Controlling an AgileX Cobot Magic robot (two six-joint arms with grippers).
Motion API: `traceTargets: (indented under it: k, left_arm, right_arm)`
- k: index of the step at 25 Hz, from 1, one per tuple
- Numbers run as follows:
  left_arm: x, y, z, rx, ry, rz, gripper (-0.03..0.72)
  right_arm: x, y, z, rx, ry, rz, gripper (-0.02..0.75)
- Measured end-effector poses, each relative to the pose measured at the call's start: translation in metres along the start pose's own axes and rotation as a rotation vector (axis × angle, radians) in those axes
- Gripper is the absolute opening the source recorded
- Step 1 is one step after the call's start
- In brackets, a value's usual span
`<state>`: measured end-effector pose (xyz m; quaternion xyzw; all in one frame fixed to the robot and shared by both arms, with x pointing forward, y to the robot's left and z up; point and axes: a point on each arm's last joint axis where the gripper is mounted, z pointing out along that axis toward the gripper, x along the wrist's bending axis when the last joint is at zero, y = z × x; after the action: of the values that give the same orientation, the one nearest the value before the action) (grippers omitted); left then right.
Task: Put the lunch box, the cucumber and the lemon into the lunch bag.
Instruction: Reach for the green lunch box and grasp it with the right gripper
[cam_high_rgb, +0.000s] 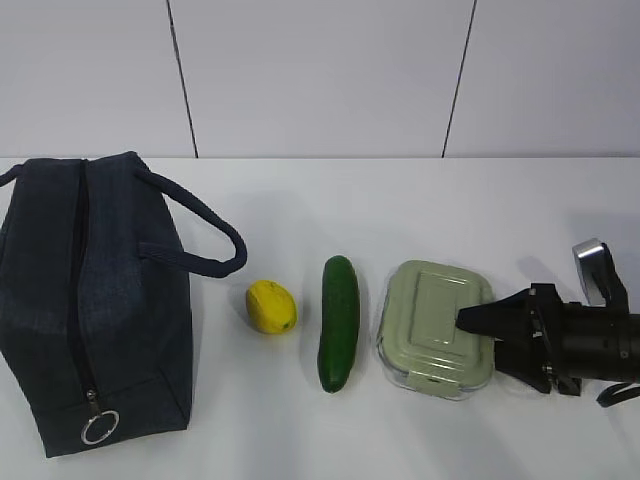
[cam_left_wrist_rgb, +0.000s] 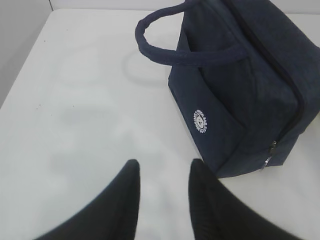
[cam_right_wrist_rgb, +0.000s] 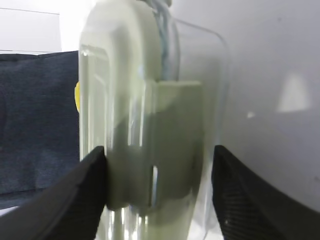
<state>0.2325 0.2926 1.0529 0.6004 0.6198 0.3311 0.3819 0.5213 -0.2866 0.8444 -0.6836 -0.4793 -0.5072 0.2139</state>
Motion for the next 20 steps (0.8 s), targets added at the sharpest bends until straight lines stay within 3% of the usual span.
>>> traceTargets:
  k: [20]
  left_arm:
    - [0.0000, 0.0000, 0.0000, 0.000, 0.000, -0.001, 0.239]
  right_arm:
    - [0.0041, 0.0083, 0.0020, 0.039, 0.019, -0.078, 0.449]
